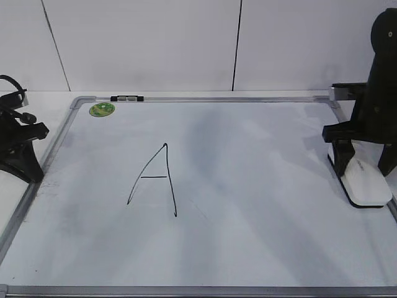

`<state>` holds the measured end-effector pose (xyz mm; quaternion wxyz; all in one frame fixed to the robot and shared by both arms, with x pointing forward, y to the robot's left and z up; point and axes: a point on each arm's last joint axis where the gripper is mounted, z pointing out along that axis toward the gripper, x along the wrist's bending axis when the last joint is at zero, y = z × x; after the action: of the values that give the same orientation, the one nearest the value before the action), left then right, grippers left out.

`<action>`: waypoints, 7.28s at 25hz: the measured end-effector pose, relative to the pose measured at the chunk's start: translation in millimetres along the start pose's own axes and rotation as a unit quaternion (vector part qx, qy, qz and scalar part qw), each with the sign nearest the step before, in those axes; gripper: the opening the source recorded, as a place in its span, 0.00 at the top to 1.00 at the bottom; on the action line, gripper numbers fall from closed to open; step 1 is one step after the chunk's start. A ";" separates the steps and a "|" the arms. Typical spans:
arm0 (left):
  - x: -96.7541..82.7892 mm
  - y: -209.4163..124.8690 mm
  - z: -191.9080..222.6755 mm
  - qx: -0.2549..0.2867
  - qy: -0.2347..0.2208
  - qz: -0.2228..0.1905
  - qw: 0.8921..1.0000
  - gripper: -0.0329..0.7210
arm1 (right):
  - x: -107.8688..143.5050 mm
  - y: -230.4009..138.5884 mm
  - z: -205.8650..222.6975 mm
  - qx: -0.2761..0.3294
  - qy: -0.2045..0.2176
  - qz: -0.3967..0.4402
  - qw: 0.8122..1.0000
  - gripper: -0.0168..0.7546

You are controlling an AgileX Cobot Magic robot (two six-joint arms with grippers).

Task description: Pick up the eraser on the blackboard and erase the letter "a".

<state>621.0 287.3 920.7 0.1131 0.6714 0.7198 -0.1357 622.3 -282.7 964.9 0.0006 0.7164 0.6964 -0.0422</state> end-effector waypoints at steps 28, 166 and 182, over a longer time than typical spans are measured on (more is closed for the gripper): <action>-37.5 11.0 -111.4 -0.105 0.000 0.044 0.993 0.52 | -0.6 14.7 -42.8 -0.075 0.009 0.005 0.997 0.11; -10.0 -392.4 -117.3 -0.503 0.131 0.138 0.843 0.63 | -39.9 -397.9 -54.5 -0.512 -0.018 0.001 0.859 0.21; -10.0 -392.4 -117.2 -0.504 0.132 0.136 0.843 0.63 | -39.9 -397.9 -54.5 -0.512 -0.018 0.002 0.859 0.21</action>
<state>232.7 294.4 1051.2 0.3568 0.6249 0.5984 0.3523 227.4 -307.3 1044.8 0.3802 0.6153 0.6182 0.3077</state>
